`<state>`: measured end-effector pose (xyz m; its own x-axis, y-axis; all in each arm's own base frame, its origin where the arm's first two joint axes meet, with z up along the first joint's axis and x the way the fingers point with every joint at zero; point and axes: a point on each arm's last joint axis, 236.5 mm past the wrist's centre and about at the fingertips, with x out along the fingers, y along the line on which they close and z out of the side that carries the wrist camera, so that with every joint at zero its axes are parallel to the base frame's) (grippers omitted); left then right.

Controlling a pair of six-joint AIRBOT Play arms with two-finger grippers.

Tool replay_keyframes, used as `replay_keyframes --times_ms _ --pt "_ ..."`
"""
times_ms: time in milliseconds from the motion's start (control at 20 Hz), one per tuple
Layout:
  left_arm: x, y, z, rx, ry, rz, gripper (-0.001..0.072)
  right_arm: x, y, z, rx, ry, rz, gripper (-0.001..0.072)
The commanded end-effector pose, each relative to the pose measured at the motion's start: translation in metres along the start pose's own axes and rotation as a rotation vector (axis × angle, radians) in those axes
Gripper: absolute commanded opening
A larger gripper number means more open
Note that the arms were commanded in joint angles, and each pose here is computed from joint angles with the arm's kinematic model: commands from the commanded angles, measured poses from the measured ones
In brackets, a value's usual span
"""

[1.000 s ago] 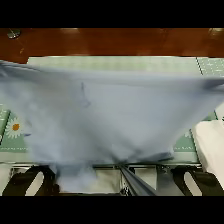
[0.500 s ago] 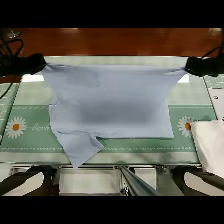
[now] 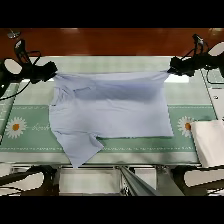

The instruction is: Fold the shirts.

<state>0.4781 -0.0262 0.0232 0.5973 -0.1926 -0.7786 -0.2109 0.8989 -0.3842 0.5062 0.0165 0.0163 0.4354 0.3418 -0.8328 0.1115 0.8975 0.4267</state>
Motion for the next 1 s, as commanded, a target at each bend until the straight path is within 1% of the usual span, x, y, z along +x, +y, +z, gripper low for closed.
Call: replay_keyframes --times_ms 0,100,200,400,450,500,550,700,800,850,900,950 --pt "-0.010 0.014 -0.045 0.107 0.205 0.021 0.0023 -0.021 -0.008 -0.026 -0.040 0.119 0.020 0.0024" --pt "-0.007 0.029 -0.077 0.157 0.329 0.051 0.0023 -0.025 -0.018 -0.045 -0.046 0.197 0.020 0.0024" --pt "0.005 0.043 -0.106 0.140 0.412 0.073 0.0023 -0.014 -0.030 -0.071 -0.038 0.273 0.006 0.0024" --pt "0.020 0.060 -0.145 0.107 0.555 0.096 0.0026 0.031 -0.044 -0.108 0.028 0.304 -0.006 0.0025" --pt "0.018 0.061 -0.150 0.104 0.576 0.098 0.0109 0.035 -0.045 -0.111 0.060 0.310 -0.006 0.0069" --pt "0.014 0.061 -0.153 0.103 0.599 0.098 0.0539 0.035 -0.044 -0.111 0.089 0.309 -0.006 0.0421" --pt "0.006 0.064 -0.151 0.126 0.625 0.111 0.0700 0.029 -0.042 -0.108 0.094 0.305 -0.002 0.0627" --pt "-0.033 0.093 -0.131 0.183 0.661 0.225 0.0701 -0.019 -0.043 -0.092 0.083 0.292 -0.004 0.0629" --pt "-0.063 0.109 -0.122 0.138 0.633 0.252 0.0701 -0.062 -0.071 -0.088 0.080 0.241 -0.096 0.0629" --pt "-0.079 0.119 -0.132 0.103 0.649 0.260 0.0701 -0.081 -0.087 -0.087 0.113 0.190 -0.139 0.0629" --pt "-0.090 0.128 -0.150 0.062 0.677 0.264 0.0701 -0.092 -0.094 -0.087 0.191 0.113 -0.137 0.0629" --pt "-0.098 0.138 -0.172 0.020 0.696 0.269 0.0702 -0.098 -0.093 -0.091 0.250 0.032 -0.097 0.0630"
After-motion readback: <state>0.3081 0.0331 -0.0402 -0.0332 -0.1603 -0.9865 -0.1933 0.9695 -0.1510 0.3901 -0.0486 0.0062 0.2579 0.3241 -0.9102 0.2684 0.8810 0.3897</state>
